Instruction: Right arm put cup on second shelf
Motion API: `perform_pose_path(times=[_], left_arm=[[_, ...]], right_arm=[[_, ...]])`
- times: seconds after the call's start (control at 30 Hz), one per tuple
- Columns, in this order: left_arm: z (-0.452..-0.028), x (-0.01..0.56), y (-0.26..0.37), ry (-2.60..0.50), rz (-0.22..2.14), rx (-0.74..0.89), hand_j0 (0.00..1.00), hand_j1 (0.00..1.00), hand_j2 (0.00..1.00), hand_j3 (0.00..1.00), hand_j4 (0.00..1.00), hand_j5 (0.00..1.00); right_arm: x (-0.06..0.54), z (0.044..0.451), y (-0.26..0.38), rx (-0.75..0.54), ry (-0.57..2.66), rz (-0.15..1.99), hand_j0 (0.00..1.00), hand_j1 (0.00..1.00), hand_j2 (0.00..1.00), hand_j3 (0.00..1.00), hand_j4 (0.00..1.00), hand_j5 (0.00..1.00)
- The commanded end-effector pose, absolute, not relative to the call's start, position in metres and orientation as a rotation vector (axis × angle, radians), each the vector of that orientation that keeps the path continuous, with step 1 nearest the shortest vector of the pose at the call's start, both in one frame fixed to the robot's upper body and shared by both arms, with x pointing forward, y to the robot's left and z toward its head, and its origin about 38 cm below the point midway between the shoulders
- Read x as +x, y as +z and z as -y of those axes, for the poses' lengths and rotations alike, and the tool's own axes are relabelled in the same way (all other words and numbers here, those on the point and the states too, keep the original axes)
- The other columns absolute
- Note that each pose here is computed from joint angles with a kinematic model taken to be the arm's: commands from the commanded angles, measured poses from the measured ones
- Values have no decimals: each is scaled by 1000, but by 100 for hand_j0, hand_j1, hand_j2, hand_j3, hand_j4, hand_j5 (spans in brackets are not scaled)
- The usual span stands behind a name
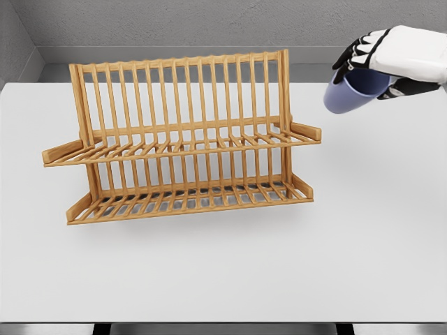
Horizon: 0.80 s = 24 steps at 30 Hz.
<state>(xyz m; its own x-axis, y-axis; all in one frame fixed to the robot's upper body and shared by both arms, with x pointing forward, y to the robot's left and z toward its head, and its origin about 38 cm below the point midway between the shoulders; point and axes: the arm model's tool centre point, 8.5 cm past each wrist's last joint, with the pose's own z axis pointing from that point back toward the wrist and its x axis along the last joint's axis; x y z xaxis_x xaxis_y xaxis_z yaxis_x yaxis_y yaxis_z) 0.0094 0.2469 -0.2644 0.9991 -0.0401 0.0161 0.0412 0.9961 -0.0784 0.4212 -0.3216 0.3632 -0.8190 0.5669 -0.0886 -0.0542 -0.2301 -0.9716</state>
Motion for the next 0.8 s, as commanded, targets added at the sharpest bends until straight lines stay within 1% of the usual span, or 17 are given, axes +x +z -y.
perform_pose_path(times=[0.0, 0.13, 0.43, 0.5, 0.63, 0.77], left_arm=[[-247, 9, -264, -41, 14, -79, 100, 100, 100, 100, 100, 100], [-247, 9, -264, -41, 14, -79, 100, 100, 100, 100, 100, 100], [-247, 9, -264, -41, 14, -79, 100, 100, 100, 100, 100, 100], [-247, 9, -264, -41, 14, -79, 100, 100, 100, 100, 100, 100], [-247, 9, -264, -41, 14, -79, 100, 100, 100, 100, 100, 100], [-247, 9, -264, -41, 14, -79, 100, 100, 100, 100, 100, 100]], right_arm=[[416, 312, 367, -604, 2115, 1662, 65, 65, 65, 65, 65, 65], [403, 289, 370, -584, 2185, 1707, 65, 65, 65, 65, 65, 65], [396, 266, 372, -552, 2232, 1769, 65, 65, 65, 65, 65, 65], [397, 257, 368, -525, 2247, 1778, 65, 65, 65, 65, 65, 65], [397, 248, 356, -477, 2274, 1759, 65, 65, 65, 65, 65, 65], [397, 246, 353, -463, 2278, 1757, 65, 65, 65, 65, 65, 65]])
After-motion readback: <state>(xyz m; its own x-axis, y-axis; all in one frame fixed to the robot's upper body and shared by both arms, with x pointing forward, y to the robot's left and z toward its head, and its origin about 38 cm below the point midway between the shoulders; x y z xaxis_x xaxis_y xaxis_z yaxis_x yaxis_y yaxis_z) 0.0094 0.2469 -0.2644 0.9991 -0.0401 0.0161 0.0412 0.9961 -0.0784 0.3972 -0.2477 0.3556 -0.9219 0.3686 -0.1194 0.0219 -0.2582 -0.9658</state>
